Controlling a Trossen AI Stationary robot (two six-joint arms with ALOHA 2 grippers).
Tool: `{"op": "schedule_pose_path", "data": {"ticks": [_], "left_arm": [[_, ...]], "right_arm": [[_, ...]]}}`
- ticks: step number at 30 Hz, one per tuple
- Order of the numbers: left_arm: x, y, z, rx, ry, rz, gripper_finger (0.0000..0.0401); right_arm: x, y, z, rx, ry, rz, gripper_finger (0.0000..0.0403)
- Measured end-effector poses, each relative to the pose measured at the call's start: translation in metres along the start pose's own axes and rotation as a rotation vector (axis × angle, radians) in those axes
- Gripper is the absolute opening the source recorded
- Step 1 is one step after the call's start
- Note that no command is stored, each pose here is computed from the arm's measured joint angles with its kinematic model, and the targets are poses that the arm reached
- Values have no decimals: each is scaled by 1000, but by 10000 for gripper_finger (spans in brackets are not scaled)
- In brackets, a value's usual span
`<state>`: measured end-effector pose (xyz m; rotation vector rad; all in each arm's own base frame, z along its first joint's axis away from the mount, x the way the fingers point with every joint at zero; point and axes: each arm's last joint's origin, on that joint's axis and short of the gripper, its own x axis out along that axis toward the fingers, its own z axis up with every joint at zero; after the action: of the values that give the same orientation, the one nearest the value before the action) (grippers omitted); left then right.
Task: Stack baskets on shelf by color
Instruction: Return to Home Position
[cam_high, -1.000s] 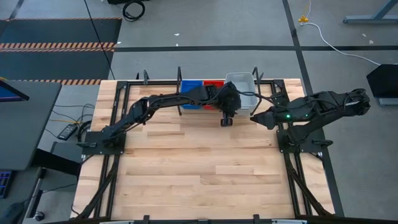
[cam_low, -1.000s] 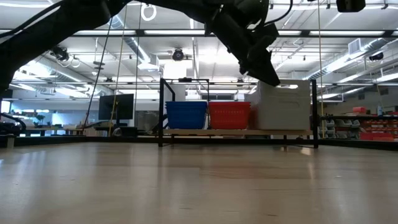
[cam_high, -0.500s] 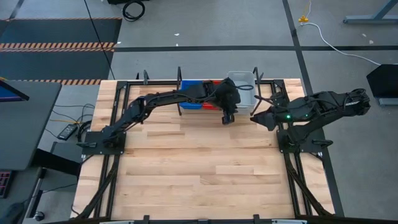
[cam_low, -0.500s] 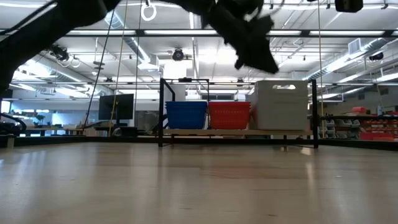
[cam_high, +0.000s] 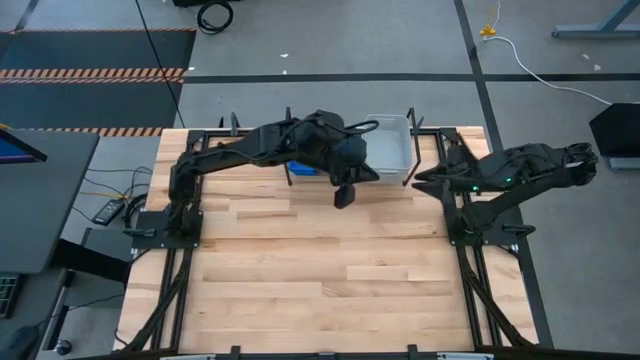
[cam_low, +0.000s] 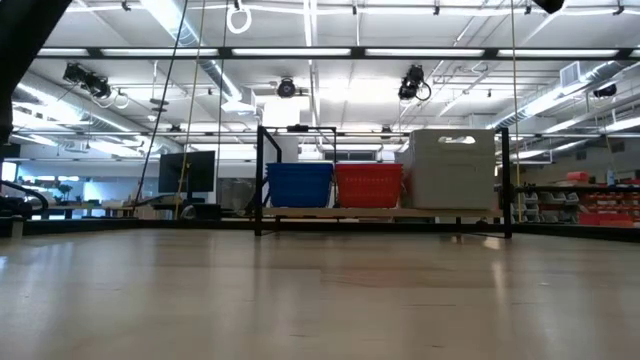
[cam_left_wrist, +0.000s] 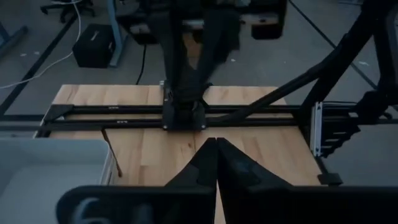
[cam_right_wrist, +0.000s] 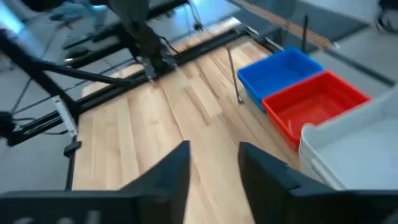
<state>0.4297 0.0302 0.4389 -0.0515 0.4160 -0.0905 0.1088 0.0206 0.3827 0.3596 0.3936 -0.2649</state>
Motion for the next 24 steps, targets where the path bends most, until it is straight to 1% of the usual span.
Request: {"op": "schedule_pose_path", "data": {"ticks": [2,5,6,7,11,16,18,21,24], "left_arm": [[-6,-5,2,-20,4,15,5],[-18,-17,6,-40,-8,41,4],[-21,-23,8,-43,-18,54,3],[-23,-28,10,-43,-30,71,3],[-27,-59,13,-64,-64,133,2],[-27,-104,7,-55,-68,190,1],[-22,-118,-2,-59,-42,211,1],[-21,-128,-20,-97,5,226,1],[-29,-138,-36,-168,-53,192,1]], "right_arm": [[-9,-4,0,-32,-23,18,96],[-21,-12,-3,-45,-72,50,31],[-24,-15,-5,-41,-90,69,16],[-26,-17,-7,-32,-115,89,10],[-22,-25,-27,31,-198,179,18],[5,-32,-70,94,-243,299,5],[16,-34,-85,115,-273,333,7],[29,-39,-105,126,-320,356,7],[34,-46,-120,100,-350,346,3]]}}
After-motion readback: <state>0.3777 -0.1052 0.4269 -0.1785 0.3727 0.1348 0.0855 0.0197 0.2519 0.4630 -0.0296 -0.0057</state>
